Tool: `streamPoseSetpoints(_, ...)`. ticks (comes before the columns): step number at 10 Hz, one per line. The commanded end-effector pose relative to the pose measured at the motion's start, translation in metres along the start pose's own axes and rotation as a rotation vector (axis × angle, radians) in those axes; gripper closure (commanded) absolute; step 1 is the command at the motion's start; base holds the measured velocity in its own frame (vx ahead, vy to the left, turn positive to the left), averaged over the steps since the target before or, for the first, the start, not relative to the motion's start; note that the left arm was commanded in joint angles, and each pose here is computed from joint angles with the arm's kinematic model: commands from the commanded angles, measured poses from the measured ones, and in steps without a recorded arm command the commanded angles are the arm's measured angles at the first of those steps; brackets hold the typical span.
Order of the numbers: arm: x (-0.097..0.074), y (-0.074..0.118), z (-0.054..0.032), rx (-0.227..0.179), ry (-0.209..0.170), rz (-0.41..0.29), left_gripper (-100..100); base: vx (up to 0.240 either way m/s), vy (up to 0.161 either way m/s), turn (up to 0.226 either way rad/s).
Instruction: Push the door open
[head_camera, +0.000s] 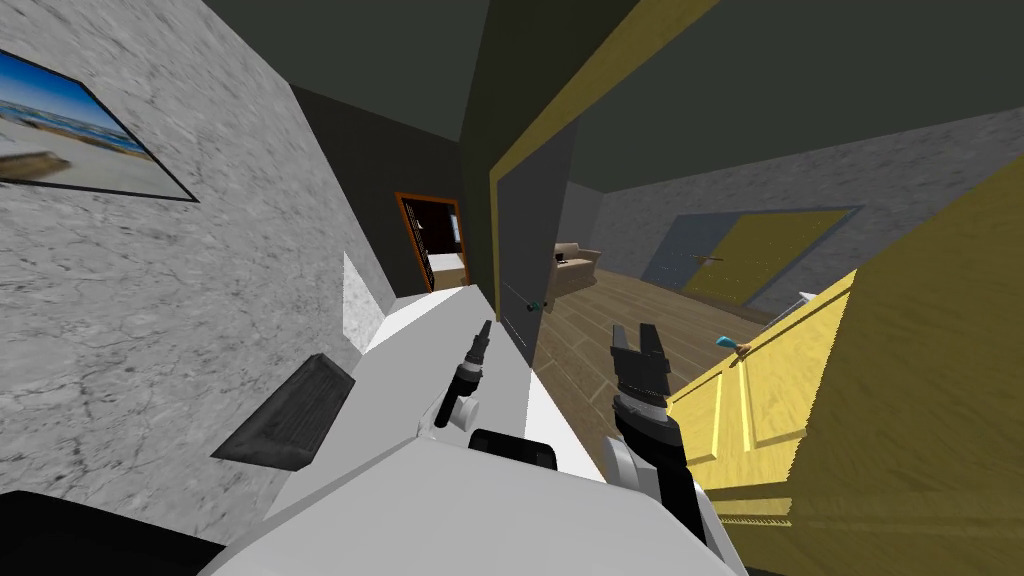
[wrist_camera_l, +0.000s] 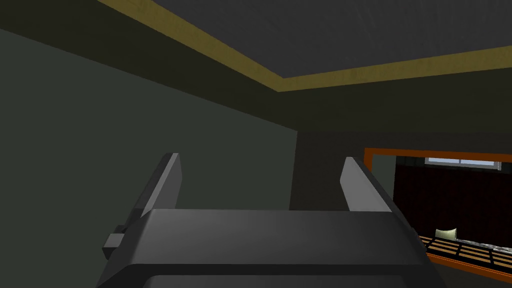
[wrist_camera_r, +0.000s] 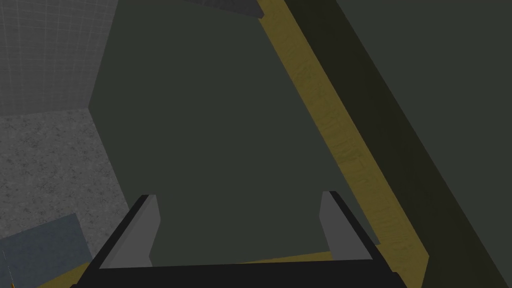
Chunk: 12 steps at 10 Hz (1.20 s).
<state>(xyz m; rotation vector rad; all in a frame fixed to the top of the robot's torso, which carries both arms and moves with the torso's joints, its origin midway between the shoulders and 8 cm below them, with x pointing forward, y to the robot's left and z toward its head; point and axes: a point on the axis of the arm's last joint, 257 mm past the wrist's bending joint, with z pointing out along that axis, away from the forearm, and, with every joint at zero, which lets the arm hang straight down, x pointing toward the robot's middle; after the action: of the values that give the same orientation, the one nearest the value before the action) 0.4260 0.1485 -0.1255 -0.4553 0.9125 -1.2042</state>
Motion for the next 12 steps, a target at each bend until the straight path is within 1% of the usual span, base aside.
streamPoseSetpoints(1,0.008,0.005,-0.0032,-0.004,0.014,0.011,-100,0.067,0.008,-0.019)
streamPoseSetpoints(5,0.043,0.022,-0.0115,-0.013,0.098,0.068,-100,0.074,0.014,-0.043)
streamPoseSetpoints(6,0.044,0.024,-0.0125,-0.017,0.1,0.068,-100,0.073,0.012,-0.017)
streamPoseSetpoints(9,0.068,0.035,-0.0199,-0.016,0.164,0.117,-100,0.08,0.007,-0.042)
streamPoseSetpoints(12,0.091,0.049,-0.0304,-0.016,0.231,0.172,-100,0.101,0.018,-0.049)
